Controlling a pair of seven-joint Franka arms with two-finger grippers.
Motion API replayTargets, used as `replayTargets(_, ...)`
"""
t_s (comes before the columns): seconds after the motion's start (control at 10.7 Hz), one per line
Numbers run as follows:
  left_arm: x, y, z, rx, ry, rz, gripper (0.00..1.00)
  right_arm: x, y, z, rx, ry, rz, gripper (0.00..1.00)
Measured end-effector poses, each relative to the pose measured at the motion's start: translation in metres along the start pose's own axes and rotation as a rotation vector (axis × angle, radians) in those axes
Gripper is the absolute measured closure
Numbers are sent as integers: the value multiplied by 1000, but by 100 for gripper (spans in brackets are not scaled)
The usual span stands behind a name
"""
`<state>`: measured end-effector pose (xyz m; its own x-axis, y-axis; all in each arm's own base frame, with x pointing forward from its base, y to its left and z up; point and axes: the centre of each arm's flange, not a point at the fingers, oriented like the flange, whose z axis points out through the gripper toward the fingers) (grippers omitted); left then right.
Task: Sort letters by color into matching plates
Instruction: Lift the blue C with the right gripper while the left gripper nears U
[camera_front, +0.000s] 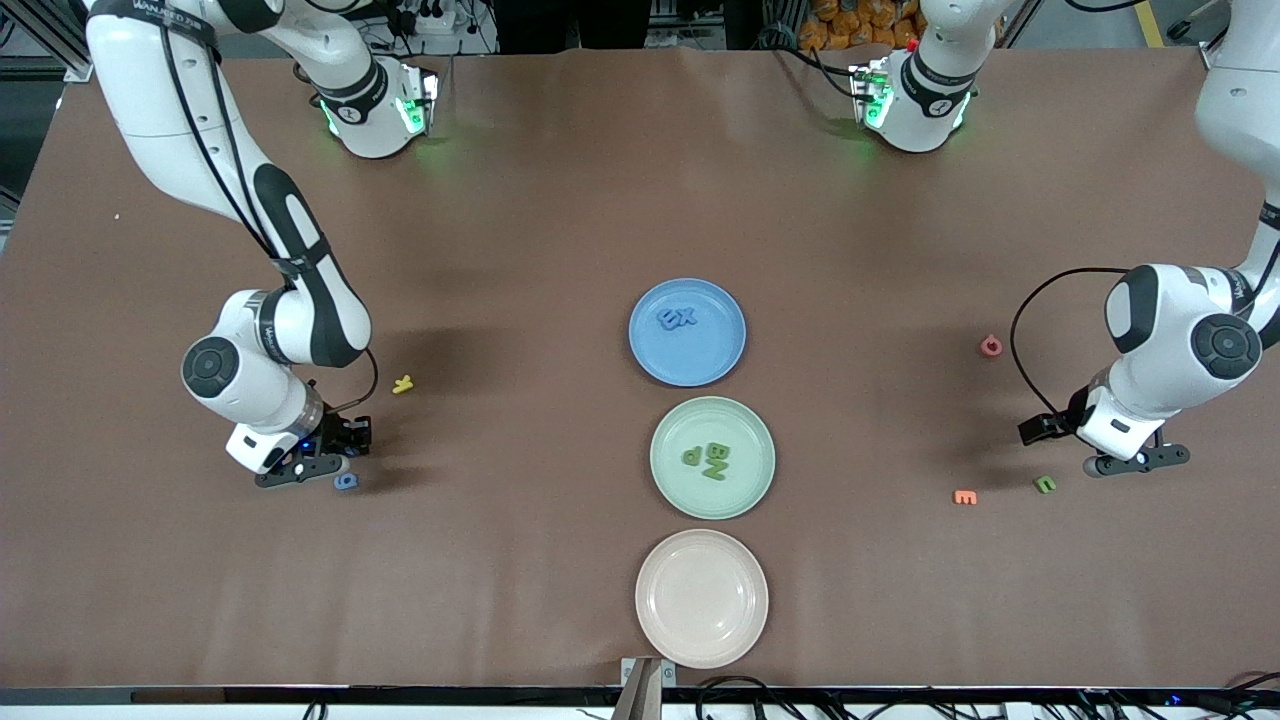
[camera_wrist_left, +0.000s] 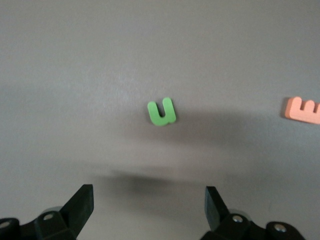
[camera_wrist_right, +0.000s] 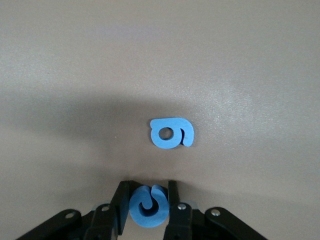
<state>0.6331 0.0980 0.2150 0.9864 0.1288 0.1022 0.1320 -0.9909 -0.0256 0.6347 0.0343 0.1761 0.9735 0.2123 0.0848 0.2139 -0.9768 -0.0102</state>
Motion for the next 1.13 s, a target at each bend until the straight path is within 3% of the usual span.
replayTargets(0.19,1,-7,17,3,63,30,5,0,-1,0,1,-1,-1,64)
replayTargets(0.38,0,-3,29,-7,68,43,11,0,-3,-1,6,-11,-2,64)
replayTargets(0.66,7,2,34,-15,78,47,12,2,-5,-7,15,-23,9,64)
replayTargets(1.13,19,4,34,-15,97,47,12,11,-46,-14,22,-16,187,64)
